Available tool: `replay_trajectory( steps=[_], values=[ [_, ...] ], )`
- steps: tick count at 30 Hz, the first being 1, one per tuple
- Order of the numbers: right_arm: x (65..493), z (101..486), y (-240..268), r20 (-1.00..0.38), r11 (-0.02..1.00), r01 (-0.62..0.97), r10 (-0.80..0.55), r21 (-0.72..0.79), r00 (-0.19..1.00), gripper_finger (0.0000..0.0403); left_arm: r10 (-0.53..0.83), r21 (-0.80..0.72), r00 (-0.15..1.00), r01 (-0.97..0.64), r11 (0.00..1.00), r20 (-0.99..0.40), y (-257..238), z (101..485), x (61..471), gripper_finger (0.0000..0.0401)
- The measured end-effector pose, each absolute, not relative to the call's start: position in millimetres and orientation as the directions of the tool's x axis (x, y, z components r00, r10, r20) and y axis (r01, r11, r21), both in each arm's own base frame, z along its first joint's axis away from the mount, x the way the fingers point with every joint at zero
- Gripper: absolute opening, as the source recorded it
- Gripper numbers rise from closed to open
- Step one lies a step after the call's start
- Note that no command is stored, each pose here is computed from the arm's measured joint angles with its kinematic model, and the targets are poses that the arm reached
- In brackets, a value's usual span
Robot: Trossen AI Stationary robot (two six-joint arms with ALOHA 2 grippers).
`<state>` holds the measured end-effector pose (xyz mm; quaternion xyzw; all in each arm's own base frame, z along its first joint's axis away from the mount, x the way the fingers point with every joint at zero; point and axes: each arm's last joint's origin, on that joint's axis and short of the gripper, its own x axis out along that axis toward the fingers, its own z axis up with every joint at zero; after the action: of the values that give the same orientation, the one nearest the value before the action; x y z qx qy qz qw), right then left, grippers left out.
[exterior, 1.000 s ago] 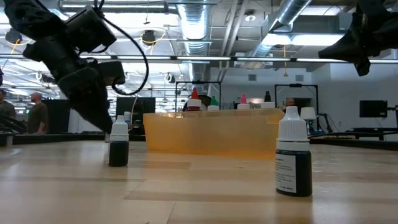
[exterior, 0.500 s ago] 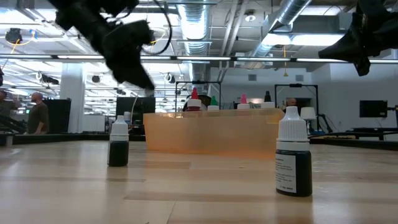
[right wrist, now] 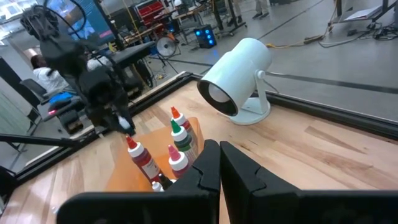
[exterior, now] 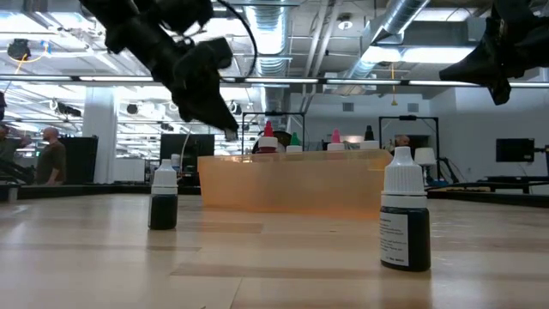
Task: Pick & Place food coloring
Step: Put the blue food coloring bottle into the bin
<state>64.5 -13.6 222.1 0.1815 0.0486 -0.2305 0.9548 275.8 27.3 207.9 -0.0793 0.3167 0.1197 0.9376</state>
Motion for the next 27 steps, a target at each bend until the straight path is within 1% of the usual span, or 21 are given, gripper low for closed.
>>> replay_trajectory(
  steps=[6, 9, 12, 16, 18, 27],
  values=[
    [64.5, 222.0, -13.6, -0.177, 0.825, 0.458, -0.422, 0.332, 0.889, 0.0001, 0.129, -0.092, 0.745, -0.248, 0.964, -0.654, 27.0, 184.1, 289.2, 0.0076],
    [64.5, 222.0, -13.6, -0.177, 0.825, 0.458, -0.422, 0.332, 0.889, 0.0001, 0.124, -0.090, 0.736, -0.244, 0.966, -0.666, 27.9, 181.9, 299.4, 0.0076],
    [64.4, 221.7, -13.8, -0.179, 0.822, 0.464, -0.428, 0.330, 0.886, 0.0001, 0.101, -0.074, 0.736, -0.201, 0.977, -0.670, 28.6, 182.8, 315.7, 0.0076],
    [64.2, 221.8, -14.1, -0.178, 0.812, 0.475, -0.441, 0.338, 0.880, 0.0001, 0.100, -0.032, 0.654, -0.186, 0.982, -0.750, 31.0, 174.1, 328.2, 0.0076],
    [64.1, 221.5, -14.1, -0.180, 0.807, 0.476, -0.441, 0.349, 0.879, 0.0001, 0.107, -0.025, 0.627, -0.197, 0.980, -0.772, 33.6, 172.3, 330.0, 0.0076],
    [63.7, 219.5, -14.1, -0.200, 0.806, 0.484, -0.440, 0.340, 0.875, 0.0001, 0.104, -0.040, 0.615, -0.217, 0.975, -0.782, 43.9, 171.4, 328.3, 0.0076]
  ],
)
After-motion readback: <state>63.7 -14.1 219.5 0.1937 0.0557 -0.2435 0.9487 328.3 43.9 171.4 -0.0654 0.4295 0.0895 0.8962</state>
